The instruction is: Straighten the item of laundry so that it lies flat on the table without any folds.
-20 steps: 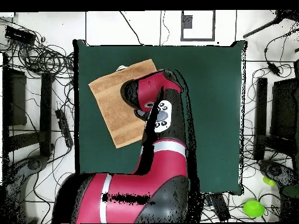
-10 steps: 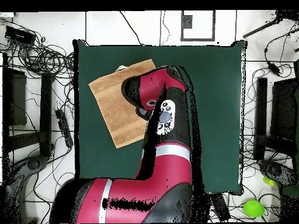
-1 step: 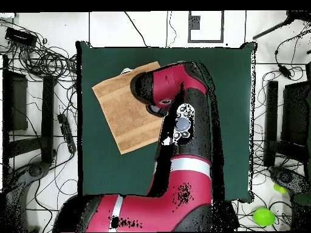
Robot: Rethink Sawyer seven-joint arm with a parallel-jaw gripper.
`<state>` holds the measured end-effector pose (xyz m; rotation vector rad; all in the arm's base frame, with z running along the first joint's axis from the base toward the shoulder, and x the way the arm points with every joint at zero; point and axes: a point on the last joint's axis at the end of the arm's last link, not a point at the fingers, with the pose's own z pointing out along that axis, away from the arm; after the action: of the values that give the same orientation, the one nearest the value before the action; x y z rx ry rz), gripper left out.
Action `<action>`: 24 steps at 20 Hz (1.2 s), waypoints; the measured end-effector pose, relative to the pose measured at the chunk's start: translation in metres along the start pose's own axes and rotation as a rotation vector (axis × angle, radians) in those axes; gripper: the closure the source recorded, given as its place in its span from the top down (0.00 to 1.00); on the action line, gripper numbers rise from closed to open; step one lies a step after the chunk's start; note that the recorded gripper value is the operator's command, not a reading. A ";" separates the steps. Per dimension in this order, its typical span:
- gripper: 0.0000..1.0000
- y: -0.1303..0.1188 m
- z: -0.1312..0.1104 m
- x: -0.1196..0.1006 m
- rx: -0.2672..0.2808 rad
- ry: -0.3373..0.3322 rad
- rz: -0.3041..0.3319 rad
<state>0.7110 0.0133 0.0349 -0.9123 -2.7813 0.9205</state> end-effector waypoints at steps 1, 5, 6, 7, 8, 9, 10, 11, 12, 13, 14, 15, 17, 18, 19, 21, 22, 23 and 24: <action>1.00 0.000 -0.001 -0.004 -0.015 -0.012 0.004; 1.00 0.000 -0.003 -0.021 -0.091 -0.049 0.030; 1.00 0.001 -0.003 -0.023 -0.106 -0.051 0.034; 1.00 0.004 -0.002 -0.025 -0.129 -0.053 0.039; 1.00 0.005 -0.002 -0.026 -0.141 -0.053 0.042; 1.00 0.008 0.000 -0.028 -0.164 -0.050 0.048; 1.00 0.009 0.000 -0.028 -0.173 -0.048 0.051; 1.00 0.012 0.003 -0.028 -0.199 -0.037 0.058; 1.00 0.013 0.006 -0.026 -0.216 -0.020 0.064; 1.00 0.014 0.009 -0.024 -0.232 -0.004 0.070; 1.00 0.015 0.012 -0.020 -0.243 0.016 0.075; 1.00 0.016 0.015 -0.017 -0.254 0.036 0.079; 1.00 0.018 0.019 -0.011 -0.266 0.067 0.082; 1.00 0.019 0.023 -0.004 -0.274 0.099 0.085; 1.00 0.020 0.026 0.000 -0.278 0.116 0.086; 1.00 0.021 0.031 0.010 -0.285 0.157 0.087; 1.00 0.022 0.032 0.012 -0.286 0.166 0.087; 1.00 0.022 0.033 0.014 -0.288 0.176 0.088; 1.00 0.022 0.034 0.016 -0.288 0.183 0.089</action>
<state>0.7008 0.0189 -0.0067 -1.1030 -2.7752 0.4228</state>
